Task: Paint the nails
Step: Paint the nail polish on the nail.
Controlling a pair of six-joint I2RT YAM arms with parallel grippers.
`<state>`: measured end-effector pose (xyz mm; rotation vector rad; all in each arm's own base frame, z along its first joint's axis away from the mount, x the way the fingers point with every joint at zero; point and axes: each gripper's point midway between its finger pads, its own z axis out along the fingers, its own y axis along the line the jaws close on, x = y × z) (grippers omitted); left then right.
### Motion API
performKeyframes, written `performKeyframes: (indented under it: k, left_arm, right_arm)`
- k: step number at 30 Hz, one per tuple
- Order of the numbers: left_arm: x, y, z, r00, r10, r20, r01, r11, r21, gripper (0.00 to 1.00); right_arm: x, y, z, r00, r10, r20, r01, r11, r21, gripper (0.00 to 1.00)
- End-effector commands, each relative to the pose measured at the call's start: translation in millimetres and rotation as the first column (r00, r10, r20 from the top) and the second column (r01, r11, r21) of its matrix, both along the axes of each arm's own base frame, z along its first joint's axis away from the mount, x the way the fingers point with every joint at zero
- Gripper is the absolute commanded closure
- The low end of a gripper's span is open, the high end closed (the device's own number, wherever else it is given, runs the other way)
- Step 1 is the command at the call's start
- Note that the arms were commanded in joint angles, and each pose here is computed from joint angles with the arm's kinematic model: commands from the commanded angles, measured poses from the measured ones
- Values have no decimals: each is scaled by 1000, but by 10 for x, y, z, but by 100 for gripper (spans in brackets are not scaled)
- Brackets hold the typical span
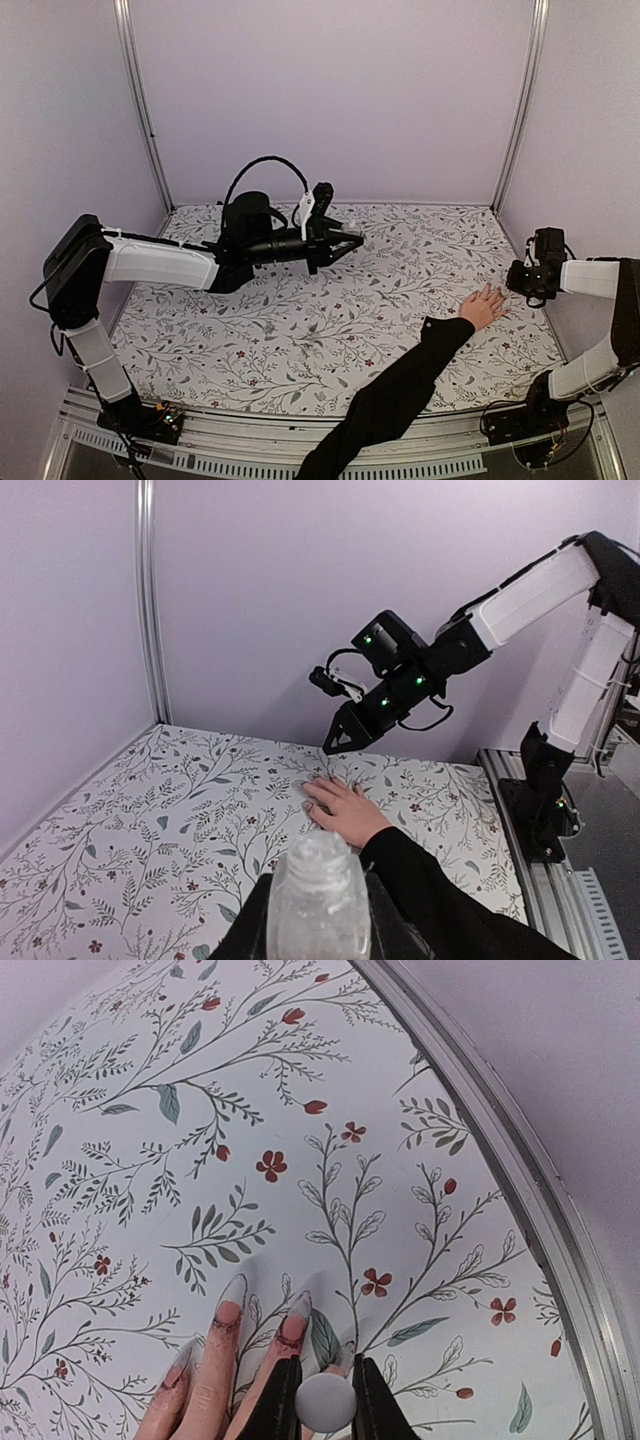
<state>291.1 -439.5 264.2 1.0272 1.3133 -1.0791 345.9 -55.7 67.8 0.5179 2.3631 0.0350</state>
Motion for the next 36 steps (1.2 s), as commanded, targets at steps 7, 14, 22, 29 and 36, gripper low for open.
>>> performKeyframes:
  k: [7, 14, 22, 29, 36]
  left_arm:
    - [46, 38, 65, 1000, 13, 19, -12, 1000, -26, 100]
    - [52, 40, 63, 1000, 14, 20, -13, 1000, -27, 100]
    - [55, 46, 56, 1000, 16, 19, -16, 1000, -26, 100]
    - [54, 46, 62, 1000, 17, 20, -17, 999, -28, 100]
    - [54, 48, 56, 1000, 18, 16, -17, 999, -27, 100]
  right_arm:
    - [-37, -32, -4, 1000, -20, -15, 20, 1000, -3, 100]
    - [-27, -38, -7, 1000, -22, -11, 21, 1000, -5, 100]
    - [-16, -39, -39, 1000, -23, -15, 23, 1000, -3, 100]
    - [-10, -55, -50, 999, -31, -16, 31, 999, -8, 100]
    - [-3, -70, -53, 999, -37, -16, 36, 999, -13, 100]
